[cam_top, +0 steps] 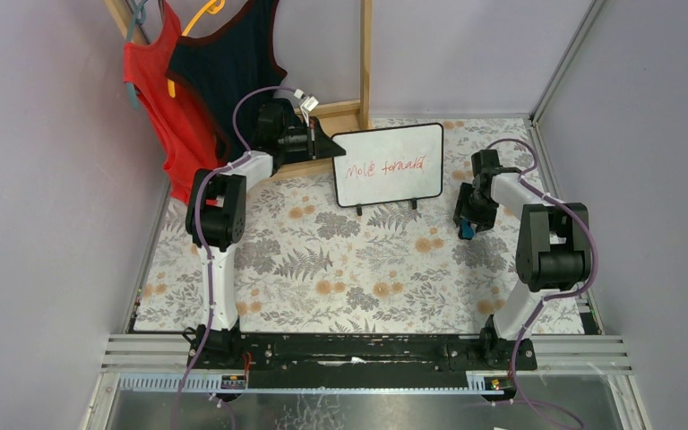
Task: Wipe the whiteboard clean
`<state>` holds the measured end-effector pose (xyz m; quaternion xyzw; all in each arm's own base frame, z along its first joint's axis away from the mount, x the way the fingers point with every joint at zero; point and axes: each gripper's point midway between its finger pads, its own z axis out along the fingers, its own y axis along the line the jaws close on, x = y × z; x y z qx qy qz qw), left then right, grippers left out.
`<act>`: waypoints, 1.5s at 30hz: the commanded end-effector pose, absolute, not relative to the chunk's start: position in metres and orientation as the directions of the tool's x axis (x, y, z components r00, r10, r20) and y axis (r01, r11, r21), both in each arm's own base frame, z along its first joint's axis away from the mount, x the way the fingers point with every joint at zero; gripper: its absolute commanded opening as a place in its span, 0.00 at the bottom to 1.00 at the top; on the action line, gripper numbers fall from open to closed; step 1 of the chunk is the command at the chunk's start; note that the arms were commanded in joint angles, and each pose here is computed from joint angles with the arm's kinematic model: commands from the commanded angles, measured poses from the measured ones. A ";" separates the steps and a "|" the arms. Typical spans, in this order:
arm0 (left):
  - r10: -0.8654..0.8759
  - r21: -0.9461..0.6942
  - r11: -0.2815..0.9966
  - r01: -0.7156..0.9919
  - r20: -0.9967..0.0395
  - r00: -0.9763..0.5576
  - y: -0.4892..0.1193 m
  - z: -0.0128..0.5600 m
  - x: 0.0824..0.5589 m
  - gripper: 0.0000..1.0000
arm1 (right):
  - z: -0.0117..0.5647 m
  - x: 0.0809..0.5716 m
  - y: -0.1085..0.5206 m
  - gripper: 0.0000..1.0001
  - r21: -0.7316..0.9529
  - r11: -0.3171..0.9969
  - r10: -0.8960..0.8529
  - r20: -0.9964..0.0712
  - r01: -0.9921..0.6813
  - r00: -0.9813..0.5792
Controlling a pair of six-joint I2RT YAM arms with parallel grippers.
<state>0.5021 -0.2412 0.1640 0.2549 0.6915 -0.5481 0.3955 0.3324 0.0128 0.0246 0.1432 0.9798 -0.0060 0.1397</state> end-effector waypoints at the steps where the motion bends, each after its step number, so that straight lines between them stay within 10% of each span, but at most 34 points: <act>1: -0.087 -0.599 0.323 0.733 -0.790 -0.607 -0.232 0.135 0.506 0.00 | 0.023 0.338 0.015 0.59 0.035 0.964 0.264 -0.286 0.265 -0.921; 10: -0.084 -0.606 0.325 0.726 -0.783 -0.617 -0.231 0.130 0.503 0.00 | 0.014 0.338 0.016 0.43 0.034 0.963 0.267 -0.268 0.268 -0.926; 19: -0.084 -0.609 0.329 0.722 -0.780 -0.620 -0.231 0.127 0.503 0.00 | 0.059 0.346 0.025 0.01 0.114 0.959 0.283 -0.359 0.260 -0.889; 31: -0.087 -0.616 0.330 0.715 -0.775 -0.626 -0.231 0.126 0.502 0.00 | 0.226 0.373 0.060 0.00 0.310 0.949 0.275 -0.746 0.049 -0.607; 45: -0.075 -0.610 0.349 0.711 -0.775 -0.628 -0.229 0.119 0.501 0.00 | 0.230 0.418 0.127 0.00 0.120 0.984 0.033 -0.852 -0.132 -0.523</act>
